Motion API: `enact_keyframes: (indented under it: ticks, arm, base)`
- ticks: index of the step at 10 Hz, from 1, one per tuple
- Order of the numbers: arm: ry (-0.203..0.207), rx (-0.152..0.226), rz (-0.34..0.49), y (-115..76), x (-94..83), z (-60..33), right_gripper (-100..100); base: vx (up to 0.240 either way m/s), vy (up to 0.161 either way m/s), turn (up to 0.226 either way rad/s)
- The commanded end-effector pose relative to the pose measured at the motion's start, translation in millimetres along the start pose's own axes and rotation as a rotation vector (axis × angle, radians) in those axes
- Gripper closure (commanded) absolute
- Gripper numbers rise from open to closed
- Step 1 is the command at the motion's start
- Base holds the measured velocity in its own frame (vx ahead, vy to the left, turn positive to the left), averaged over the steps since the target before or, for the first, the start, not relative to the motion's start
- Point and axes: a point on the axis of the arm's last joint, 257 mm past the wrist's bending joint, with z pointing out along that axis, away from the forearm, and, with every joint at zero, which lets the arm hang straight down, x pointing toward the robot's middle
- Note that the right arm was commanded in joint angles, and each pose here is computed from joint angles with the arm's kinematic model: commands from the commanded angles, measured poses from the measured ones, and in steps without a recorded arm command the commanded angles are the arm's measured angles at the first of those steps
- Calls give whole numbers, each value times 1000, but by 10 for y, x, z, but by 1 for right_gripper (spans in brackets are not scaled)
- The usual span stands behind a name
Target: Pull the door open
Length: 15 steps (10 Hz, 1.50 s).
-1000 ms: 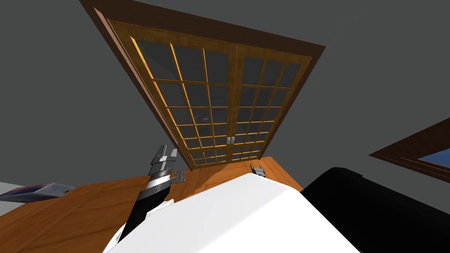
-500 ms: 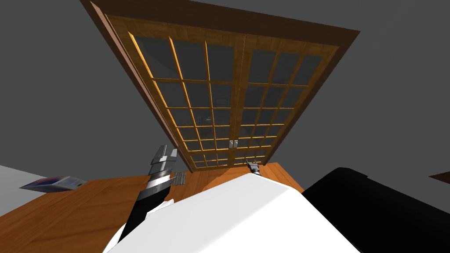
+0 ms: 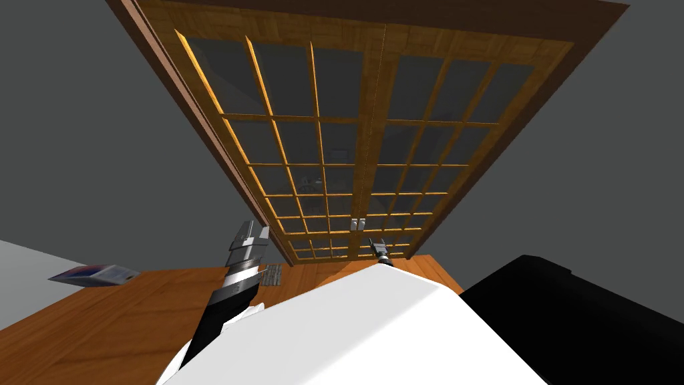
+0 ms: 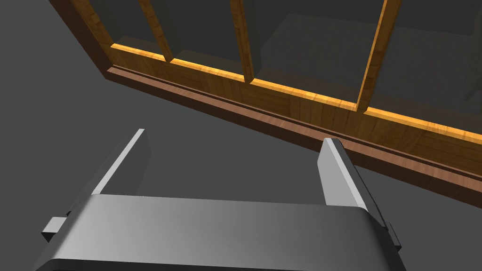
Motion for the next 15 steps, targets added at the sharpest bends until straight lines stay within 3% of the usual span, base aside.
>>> enact_keyframes:
  ticks: [1,4,5,6,11,12,14,15]
  arm:
    - [-30,-21,10,142,-134,119,-100]
    - [-83,-59,30,436,-365,308,-100]
    - [-71,-50,27,376,-327,278,-100]
    - [-71,-50,27,376,-327,278,100]
    - [-71,-50,27,376,-327,278,100]
    - [-37,-43,42,323,-182,178,100]
    - [-29,-37,45,281,-147,149,100]
    - [-14,-25,52,198,-79,91,100]
  base:
    - [180,-38,134]
    - [195,-57,99]
    - [93,-39,25]
    - [-11,12,10]
    - [-16,14,3]
    - [-64,34,2]
    - [-100,35,-25]
    - [-141,29,-21]
